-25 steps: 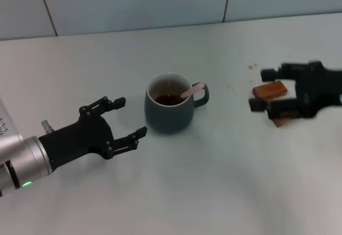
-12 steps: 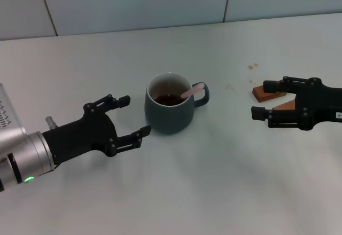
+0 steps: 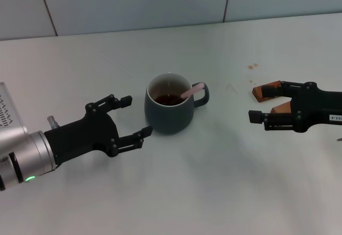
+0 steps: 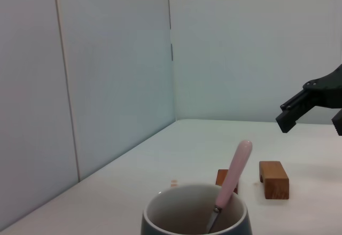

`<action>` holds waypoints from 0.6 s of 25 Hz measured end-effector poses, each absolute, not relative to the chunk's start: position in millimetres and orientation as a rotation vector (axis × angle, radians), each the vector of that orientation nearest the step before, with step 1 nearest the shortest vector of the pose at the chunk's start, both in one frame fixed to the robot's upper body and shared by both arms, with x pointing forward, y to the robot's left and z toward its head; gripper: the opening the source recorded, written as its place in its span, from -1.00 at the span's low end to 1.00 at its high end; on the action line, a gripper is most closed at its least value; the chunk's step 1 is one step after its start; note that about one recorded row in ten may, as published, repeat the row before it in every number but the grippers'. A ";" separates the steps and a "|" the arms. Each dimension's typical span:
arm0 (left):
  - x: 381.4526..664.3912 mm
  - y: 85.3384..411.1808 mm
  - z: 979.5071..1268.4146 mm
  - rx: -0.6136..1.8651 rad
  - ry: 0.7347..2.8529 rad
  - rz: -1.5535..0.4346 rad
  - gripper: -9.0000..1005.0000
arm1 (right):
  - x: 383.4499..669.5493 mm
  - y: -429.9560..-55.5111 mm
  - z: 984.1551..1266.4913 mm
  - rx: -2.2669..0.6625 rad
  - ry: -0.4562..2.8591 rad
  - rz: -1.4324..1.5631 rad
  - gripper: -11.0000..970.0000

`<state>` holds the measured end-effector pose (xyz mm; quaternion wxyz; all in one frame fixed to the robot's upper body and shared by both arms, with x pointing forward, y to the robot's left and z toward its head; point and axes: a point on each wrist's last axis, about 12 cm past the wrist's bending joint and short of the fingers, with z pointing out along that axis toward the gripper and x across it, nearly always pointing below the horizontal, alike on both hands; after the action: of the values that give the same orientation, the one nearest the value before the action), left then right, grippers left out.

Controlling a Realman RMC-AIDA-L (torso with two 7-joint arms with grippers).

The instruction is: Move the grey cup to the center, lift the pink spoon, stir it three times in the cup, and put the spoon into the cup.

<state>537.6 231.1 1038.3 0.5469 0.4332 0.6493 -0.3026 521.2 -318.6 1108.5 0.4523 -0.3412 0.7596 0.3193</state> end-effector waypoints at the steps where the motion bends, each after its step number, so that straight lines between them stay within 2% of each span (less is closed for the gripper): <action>1: 537.5 231.0 1038.1 1.027 1.541 -0.719 0.66 | 521.3 -318.5 1108.7 -0.843 1.876 0.788 0.71; 15: 536.7 231.9 1036.9 1.022 1.551 -0.718 0.66 | 523.1 -314.9 1106.9 -0.842 1.876 0.806 0.71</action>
<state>536.7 231.9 1036.9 0.5439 0.4305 0.6536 -0.3026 523.1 -314.9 1106.9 0.4500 -0.3403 0.7586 0.3259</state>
